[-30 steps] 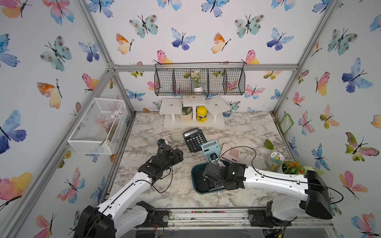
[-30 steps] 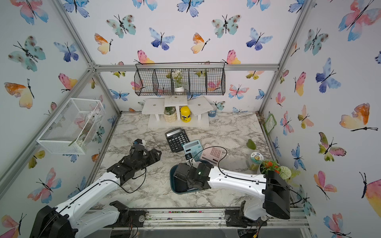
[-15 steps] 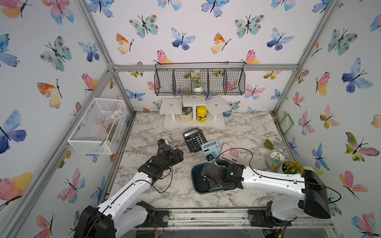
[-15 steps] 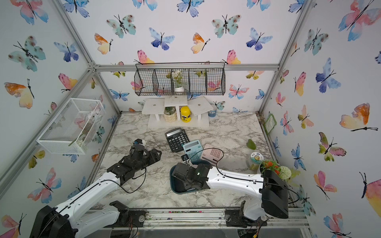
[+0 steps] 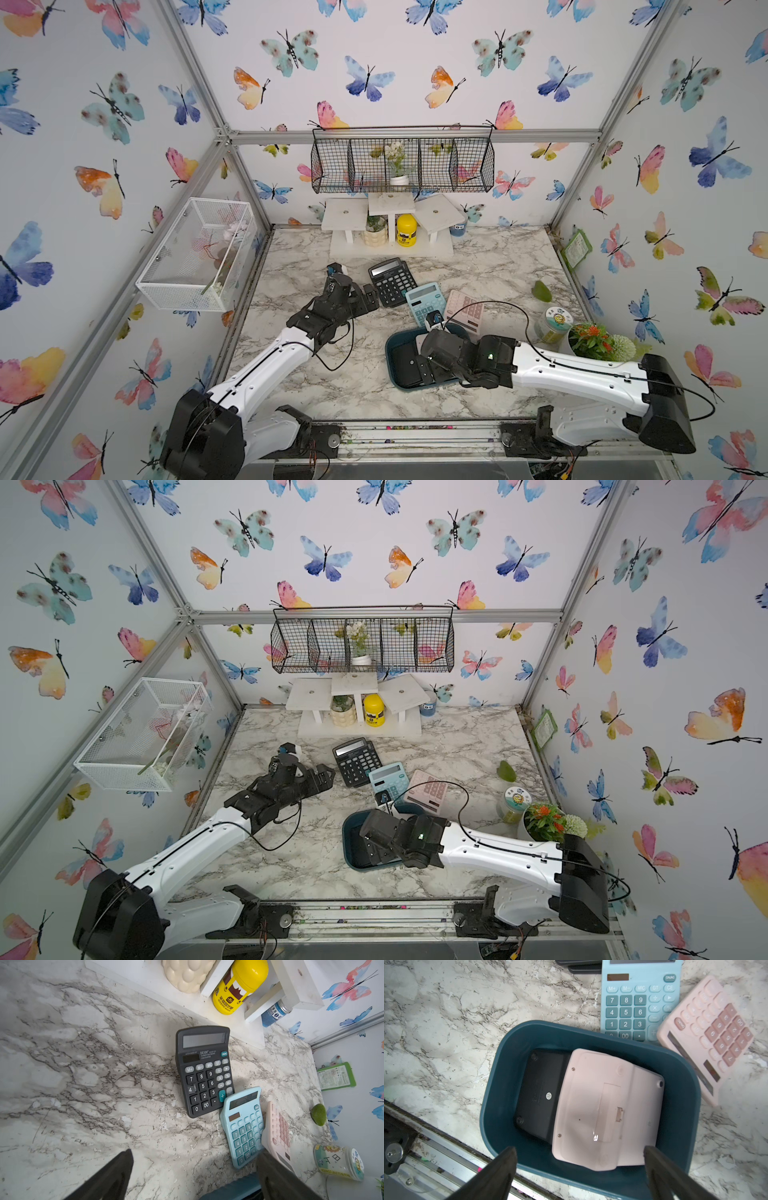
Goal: Put the calculator in the storage box
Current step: Place the calculator in the storage box, then pick up the calculator at the center of the board, then place the calculator in the storage box, then move the storage box to the center of the board.
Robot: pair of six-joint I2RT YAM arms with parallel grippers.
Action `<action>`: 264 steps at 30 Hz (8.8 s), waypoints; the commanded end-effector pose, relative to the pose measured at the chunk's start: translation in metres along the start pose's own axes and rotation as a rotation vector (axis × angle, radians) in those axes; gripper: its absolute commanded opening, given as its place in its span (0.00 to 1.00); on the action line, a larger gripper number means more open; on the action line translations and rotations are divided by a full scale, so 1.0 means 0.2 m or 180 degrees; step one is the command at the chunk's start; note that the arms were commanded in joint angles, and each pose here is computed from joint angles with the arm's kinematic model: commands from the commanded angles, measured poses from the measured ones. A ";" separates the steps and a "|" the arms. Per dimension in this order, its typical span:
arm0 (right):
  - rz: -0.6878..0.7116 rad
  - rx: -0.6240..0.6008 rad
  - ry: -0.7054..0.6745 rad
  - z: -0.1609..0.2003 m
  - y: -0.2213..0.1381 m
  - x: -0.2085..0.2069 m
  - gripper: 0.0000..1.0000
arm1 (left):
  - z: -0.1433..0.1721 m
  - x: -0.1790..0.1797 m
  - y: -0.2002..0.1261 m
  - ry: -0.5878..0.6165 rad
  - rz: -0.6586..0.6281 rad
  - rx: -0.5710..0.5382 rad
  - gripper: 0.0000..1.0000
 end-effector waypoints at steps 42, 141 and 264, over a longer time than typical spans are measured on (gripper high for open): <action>-0.0226 -0.0150 0.0399 0.11 -0.03 -0.21 0.99 | -0.29 0.11 0.95 0.0649 0.0993 0.0991 0.73; -0.0130 -0.0124 0.1232 -0.16 0.04 -0.68 0.99 | 0.69 -0.62 -0.39 0.2022 -0.1930 0.0172 0.00; -0.1879 0.0295 0.1153 -0.30 0.37 -0.31 0.65 | 0.44 -0.09 0.22 0.0196 0.0550 0.0950 0.61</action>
Point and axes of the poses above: each gripper's point midway between its finger pads, its own y axis out along the fingers, its own x axis along the line the jaws close on, z = x × y, the point moved 6 cm from there along -y, back along the fingers, and after that the axes turned 2 degrees about y, right-handed, at the moved point
